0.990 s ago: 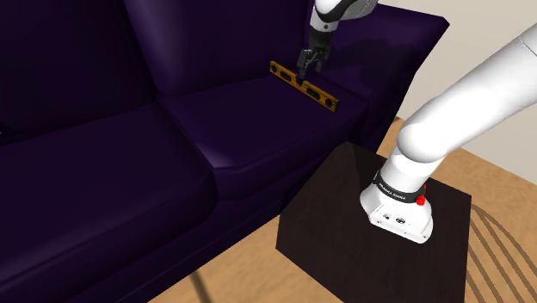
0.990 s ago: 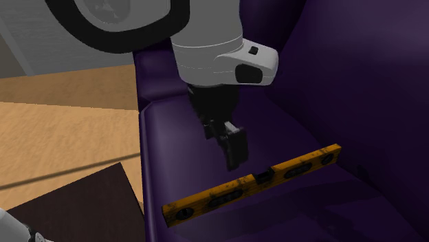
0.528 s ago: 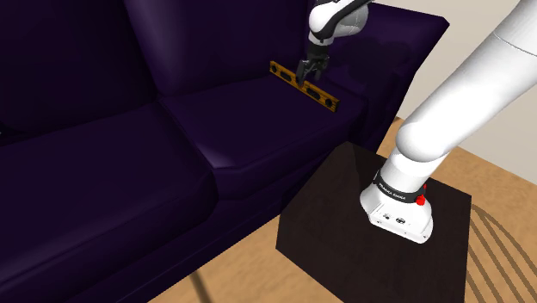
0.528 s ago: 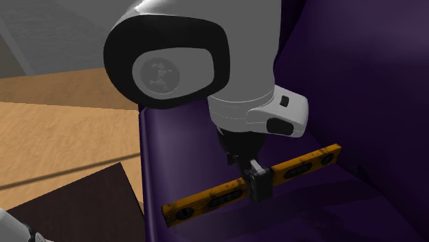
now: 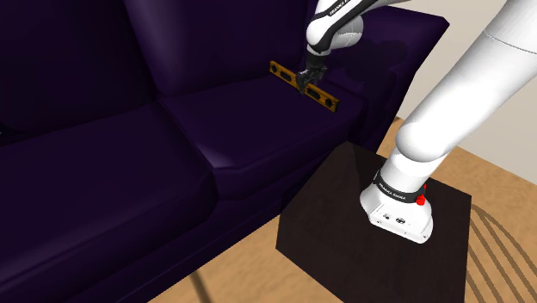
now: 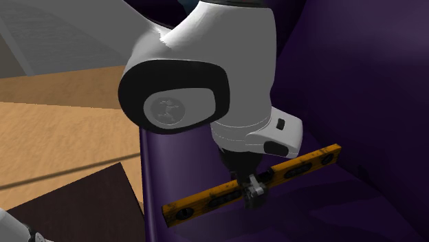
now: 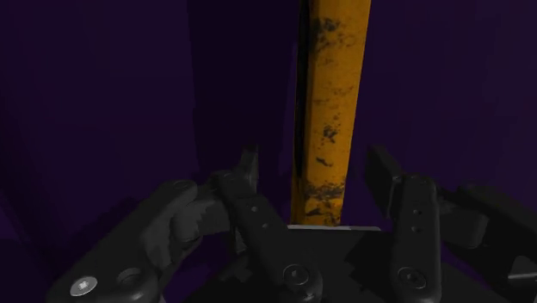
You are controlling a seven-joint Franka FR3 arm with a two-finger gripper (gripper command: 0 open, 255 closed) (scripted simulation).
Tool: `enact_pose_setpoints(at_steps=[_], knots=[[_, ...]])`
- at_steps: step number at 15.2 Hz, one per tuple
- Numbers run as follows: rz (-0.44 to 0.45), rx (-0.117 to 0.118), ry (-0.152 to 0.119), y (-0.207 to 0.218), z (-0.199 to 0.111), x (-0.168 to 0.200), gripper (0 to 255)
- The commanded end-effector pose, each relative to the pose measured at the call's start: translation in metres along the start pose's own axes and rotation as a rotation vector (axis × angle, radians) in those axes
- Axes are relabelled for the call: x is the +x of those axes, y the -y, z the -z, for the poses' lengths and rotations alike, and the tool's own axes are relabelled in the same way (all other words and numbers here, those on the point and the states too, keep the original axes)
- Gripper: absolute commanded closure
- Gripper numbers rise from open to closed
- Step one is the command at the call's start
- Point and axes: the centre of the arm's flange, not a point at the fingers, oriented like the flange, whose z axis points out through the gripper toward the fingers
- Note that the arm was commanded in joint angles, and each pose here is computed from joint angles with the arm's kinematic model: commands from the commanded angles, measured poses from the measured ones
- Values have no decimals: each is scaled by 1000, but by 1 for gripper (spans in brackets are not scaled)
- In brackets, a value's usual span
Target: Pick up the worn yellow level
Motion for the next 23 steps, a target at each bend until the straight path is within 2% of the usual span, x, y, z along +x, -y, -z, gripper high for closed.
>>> enact_pose_setpoints(at_steps=[1, 9, 23], knots=[[0, 0, 0, 0, -1, 0, 255], [0, 0, 0, 0, -1, 0, 255], [0, 0, 0, 0, 73, 9, 255]])
